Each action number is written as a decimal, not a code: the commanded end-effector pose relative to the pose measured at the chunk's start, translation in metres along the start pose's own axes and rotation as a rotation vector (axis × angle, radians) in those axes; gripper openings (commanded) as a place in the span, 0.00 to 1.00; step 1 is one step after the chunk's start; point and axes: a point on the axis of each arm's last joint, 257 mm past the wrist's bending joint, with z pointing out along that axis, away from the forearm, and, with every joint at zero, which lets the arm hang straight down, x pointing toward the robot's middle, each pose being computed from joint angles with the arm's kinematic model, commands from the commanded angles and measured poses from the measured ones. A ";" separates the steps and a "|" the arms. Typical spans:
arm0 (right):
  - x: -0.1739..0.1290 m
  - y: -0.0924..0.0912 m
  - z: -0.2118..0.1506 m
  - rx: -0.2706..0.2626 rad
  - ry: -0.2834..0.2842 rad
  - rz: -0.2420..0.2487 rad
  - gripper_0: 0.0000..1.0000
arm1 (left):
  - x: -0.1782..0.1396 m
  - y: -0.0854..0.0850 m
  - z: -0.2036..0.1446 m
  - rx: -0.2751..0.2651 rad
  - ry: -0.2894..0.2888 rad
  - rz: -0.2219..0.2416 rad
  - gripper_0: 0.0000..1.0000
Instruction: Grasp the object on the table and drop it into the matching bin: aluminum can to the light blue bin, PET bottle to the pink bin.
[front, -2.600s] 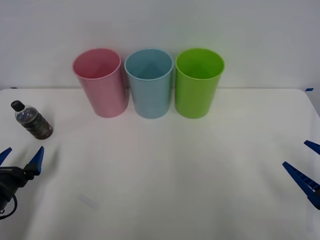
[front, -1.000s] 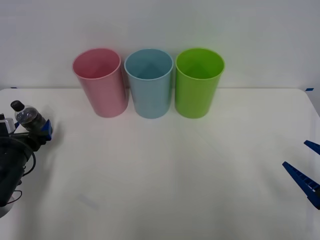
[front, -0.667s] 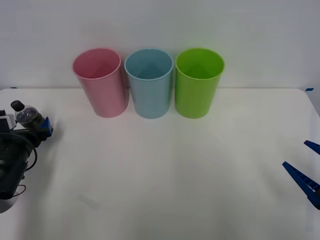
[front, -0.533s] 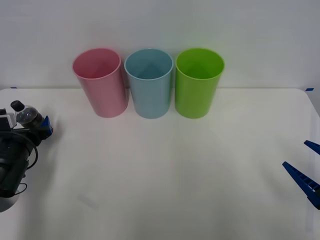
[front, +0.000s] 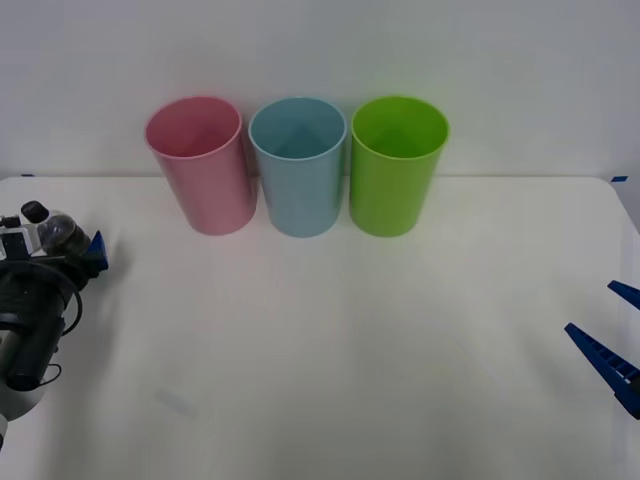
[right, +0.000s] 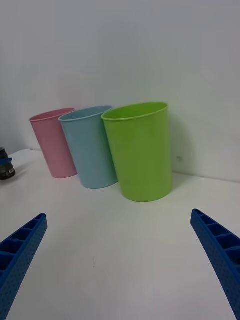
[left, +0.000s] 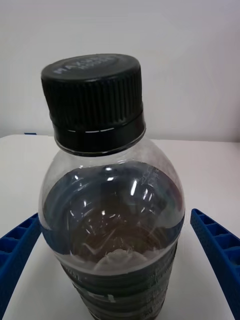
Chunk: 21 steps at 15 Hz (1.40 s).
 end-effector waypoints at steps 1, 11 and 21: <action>0.000 0.000 0.000 0.000 0.000 0.000 1.00 | 0.000 -0.002 0.000 0.004 0.001 0.003 0.02; 0.000 0.000 0.000 0.000 0.000 0.000 1.00 | 0.000 -0.008 -0.005 0.060 -0.007 -0.013 0.00; 0.000 0.000 0.000 0.000 0.000 0.000 1.00 | -0.054 -0.023 -0.076 0.185 -0.137 -0.072 0.00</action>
